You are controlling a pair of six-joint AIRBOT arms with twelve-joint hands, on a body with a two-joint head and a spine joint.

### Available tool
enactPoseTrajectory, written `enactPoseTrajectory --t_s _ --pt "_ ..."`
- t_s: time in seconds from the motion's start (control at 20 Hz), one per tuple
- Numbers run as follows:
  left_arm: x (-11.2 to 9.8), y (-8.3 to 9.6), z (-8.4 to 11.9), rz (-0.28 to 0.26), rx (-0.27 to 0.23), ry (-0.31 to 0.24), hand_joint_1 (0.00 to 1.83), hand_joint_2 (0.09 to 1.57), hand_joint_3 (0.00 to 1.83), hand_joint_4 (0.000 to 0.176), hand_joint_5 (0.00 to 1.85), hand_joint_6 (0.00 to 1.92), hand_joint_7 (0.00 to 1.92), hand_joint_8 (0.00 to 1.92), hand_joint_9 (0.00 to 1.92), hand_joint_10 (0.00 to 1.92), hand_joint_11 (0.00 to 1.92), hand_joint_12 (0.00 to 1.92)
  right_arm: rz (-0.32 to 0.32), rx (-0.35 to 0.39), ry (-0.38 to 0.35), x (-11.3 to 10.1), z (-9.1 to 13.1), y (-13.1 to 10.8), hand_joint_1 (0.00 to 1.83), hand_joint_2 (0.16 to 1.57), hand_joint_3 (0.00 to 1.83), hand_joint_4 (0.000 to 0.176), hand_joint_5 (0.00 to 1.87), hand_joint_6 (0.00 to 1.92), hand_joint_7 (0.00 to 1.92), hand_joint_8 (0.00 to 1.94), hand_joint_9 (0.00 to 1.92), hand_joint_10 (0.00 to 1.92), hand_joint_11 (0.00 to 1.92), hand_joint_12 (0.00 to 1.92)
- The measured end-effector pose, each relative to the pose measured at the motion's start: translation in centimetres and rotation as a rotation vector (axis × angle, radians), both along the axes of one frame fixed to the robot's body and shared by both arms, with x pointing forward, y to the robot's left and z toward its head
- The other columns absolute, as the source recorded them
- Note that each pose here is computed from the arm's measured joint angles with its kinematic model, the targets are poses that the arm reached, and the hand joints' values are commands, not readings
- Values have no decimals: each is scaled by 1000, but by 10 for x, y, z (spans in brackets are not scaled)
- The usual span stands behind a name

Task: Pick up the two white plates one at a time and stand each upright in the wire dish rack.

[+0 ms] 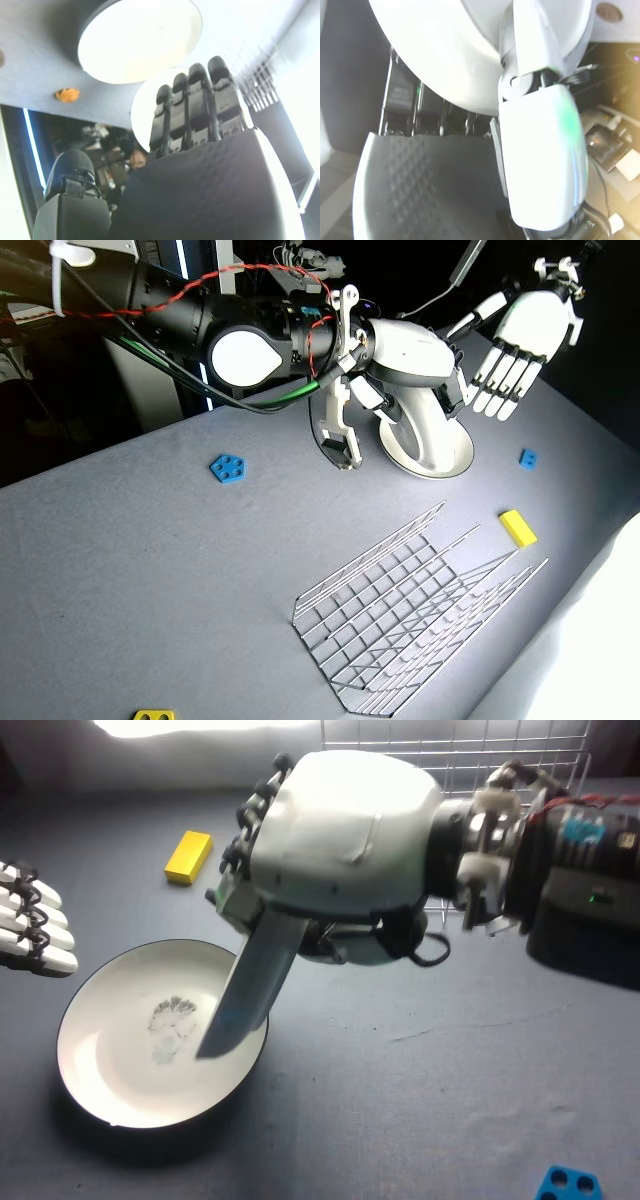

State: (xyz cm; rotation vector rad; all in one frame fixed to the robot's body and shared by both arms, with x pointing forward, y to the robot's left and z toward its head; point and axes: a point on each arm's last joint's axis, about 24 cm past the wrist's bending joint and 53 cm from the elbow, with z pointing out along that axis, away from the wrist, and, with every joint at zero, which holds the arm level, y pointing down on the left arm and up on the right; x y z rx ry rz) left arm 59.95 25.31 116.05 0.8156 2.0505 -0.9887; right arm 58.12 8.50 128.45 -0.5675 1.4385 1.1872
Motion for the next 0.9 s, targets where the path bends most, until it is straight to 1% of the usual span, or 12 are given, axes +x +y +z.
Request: enactPoseTrajectory --t_s 0.05,0.1,0.2,0.35,0.4,0.5,0.55,0.6,0.65,0.75,0.8,0.9 --pt "-1 0 -2 -1 3 5 0 1071 0 0 138 0 145 1 136 0 0 350 -5 18 52 4 4 -4 1366 1106 0 0 975 1009 973 891 952 1138 803 1228" --pt "-2 1 -3 -4 8 7 0 1074 0 0 149 2 164 4 157 4 0 415 -10 37 100 8 7 -7 1370 1105 0 0 972 1017 972 883 957 1140 798 1221" --pt "-3 2 -6 -1 15 16 0 1069 0 0 144 1 155 0 144 1 0 395 -24 70 177 15 14 -15 1367 1115 0 0 955 1050 950 919 928 1179 768 1240" --pt "1 7 -6 5 22 8 0 1082 3 0 157 3 160 3 145 3 0 413 -39 127 273 23 27 -26 1363 1128 1 0 925 1099 933 950 899 1216 748 1266" --pt "4 8 -6 13 22 5 0 1083 3 0 156 2 162 2 142 1 0 391 -46 143 291 26 31 -31 1360 1139 2 0 891 1145 913 980 885 1244 719 1282" --pt "4 7 -6 13 22 3 0 1083 3 0 156 1 163 2 141 1 0 386 -60 172 327 31 38 -40 1360 1142 2 0 884 1154 909 987 882 1250 714 1286" --pt "2 3 -5 1 16 1 0 1076 0 0 164 3 171 4 152 3 0 403 -81 186 353 37 41 -50 1360 1140 0 0 897 1138 915 975 878 1249 723 1280" --pt "2 2 -4 -2 12 2 0 1076 0 0 164 3 171 4 152 3 0 403 -88 195 362 39 43 -54 1360 1140 0 0 897 1138 915 975 878 1249 723 1280" --pt "2 1 -3 -1 6 2 0 1076 0 0 164 2 173 3 152 2 0 395 -98 206 378 42 44 -59 1363 1129 0 0 940 1081 920 955 901 1221 758 1280" --pt "2 -1 -3 -3 4 -2 0 1072 0 0 160 0 167 0 146 0 0 389 -115 253 438 48 46 -73 1364 1123 1 0 957 1047 925 949 904 1222 755 1282" --pt "3 -2 -2 -5 3 -6 0 1075 0 0 169 2 174 2 157 3 0 417 -127 298 498 56 48 -82 1367 1115 0 0 972 1022 940 929 925 1191 781 1273" --pt "3 -2 -1 -6 3 -7 0 1074 0 0 147 0 151 0 131 2 0 355 -147 384 596 71 51 -97 1372 1100 0 0 993 998 993 843 949 1141 813 1238"
